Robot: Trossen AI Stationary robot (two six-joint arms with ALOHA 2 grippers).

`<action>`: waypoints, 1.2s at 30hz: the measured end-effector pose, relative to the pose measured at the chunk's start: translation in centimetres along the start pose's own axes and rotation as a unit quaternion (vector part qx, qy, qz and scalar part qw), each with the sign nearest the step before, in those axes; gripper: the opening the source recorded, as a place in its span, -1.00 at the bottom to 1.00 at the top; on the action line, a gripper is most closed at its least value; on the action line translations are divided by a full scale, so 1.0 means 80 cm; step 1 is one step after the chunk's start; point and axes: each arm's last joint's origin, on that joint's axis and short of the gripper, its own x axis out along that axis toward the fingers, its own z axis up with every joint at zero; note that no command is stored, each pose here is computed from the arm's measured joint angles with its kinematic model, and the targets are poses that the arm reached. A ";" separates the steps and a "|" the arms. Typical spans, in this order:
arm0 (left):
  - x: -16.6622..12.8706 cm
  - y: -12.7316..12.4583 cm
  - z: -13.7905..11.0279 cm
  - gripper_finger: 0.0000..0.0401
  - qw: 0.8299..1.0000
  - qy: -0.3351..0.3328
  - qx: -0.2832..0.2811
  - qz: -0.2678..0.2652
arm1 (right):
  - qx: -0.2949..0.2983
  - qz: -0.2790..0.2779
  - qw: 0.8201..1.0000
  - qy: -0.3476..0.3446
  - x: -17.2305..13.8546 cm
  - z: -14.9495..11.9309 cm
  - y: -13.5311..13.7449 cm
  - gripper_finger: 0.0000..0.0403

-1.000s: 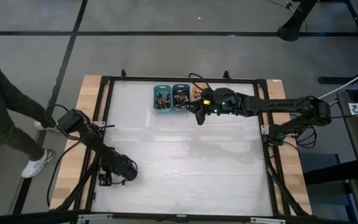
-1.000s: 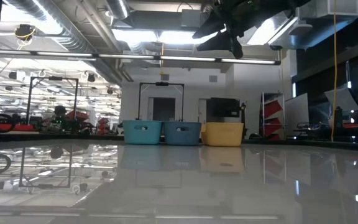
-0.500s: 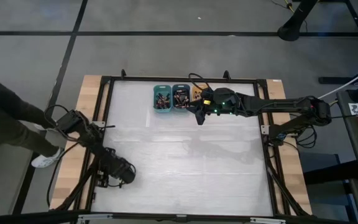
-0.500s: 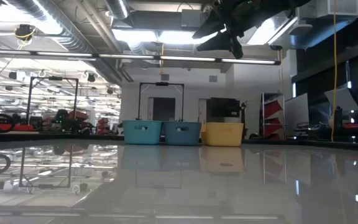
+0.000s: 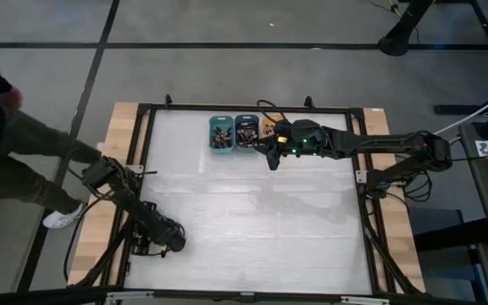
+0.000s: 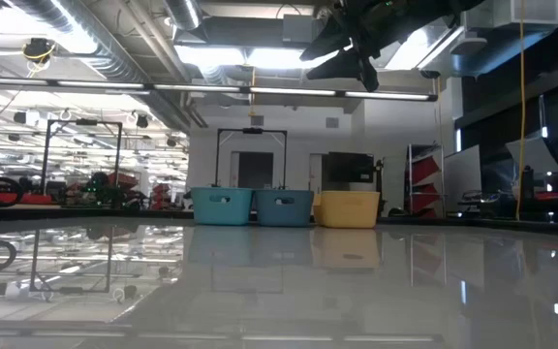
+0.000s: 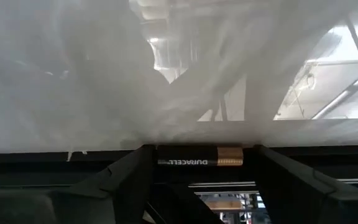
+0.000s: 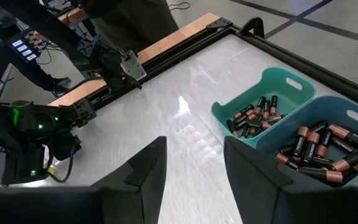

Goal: Sort batteries
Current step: Put the brown battery into the green bin

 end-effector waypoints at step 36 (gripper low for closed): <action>-0.172 0.039 -0.059 -0.05 0.924 -0.329 -0.196 0.015 | -0.100 0.015 0.995 0.002 0.000 0.000 0.001 -0.20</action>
